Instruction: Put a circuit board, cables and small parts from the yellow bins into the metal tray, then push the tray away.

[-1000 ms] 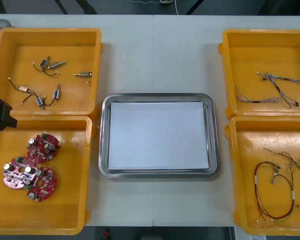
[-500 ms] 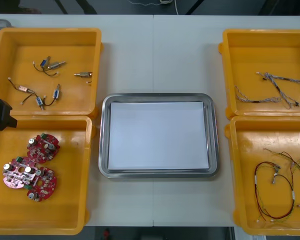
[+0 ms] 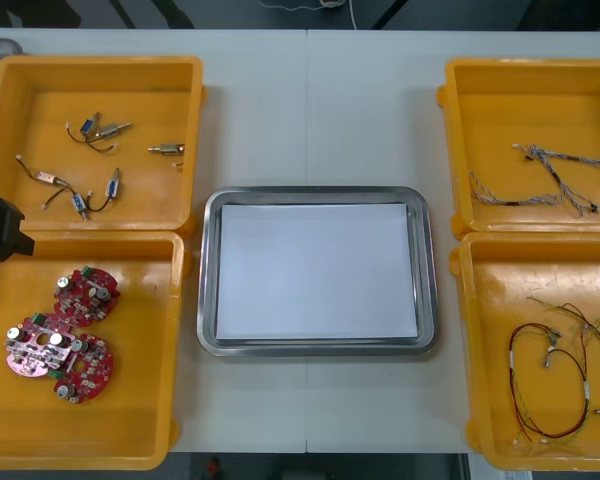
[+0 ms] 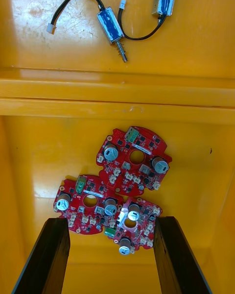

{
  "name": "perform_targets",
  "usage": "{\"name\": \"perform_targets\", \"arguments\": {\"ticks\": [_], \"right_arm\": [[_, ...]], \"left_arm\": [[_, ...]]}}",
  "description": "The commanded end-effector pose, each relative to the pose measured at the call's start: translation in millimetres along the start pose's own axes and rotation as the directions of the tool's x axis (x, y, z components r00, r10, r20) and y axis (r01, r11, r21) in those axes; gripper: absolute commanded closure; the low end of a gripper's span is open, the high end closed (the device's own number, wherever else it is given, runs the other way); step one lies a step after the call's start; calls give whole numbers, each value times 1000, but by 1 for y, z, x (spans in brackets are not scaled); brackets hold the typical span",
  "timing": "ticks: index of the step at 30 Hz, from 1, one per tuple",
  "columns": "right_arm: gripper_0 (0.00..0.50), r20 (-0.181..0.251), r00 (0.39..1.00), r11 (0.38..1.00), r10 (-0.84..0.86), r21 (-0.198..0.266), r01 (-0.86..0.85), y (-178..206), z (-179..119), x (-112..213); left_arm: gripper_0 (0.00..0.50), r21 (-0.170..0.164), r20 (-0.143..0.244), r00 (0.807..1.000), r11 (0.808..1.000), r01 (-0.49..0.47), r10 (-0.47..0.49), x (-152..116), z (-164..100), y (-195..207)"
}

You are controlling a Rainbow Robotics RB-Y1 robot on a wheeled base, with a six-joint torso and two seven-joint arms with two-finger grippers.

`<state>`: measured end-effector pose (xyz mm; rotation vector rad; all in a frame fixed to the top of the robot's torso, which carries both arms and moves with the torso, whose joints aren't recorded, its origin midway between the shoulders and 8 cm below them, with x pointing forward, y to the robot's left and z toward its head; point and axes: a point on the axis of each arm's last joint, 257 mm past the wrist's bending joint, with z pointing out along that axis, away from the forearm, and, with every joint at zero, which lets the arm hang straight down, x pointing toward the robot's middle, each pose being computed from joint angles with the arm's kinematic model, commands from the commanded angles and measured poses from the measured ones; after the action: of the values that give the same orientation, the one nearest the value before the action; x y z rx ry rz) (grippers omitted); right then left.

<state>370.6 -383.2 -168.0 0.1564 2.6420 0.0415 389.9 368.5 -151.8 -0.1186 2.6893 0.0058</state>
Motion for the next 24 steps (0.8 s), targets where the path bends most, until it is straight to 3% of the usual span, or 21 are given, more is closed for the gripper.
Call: {"name": "perform_targets", "arguments": {"ticks": [1,24], "right_arm": [[0,-7,1000,999,-25,42,25,-11,-4,2],[0,-7,1000,999,-25,42,25,-11,-4,2]], "left_arm": [[0,-7,14,997,997,-71,71,0,-7,5],[0,-7,14,997,997,-71,71,0,-7,5]]}}
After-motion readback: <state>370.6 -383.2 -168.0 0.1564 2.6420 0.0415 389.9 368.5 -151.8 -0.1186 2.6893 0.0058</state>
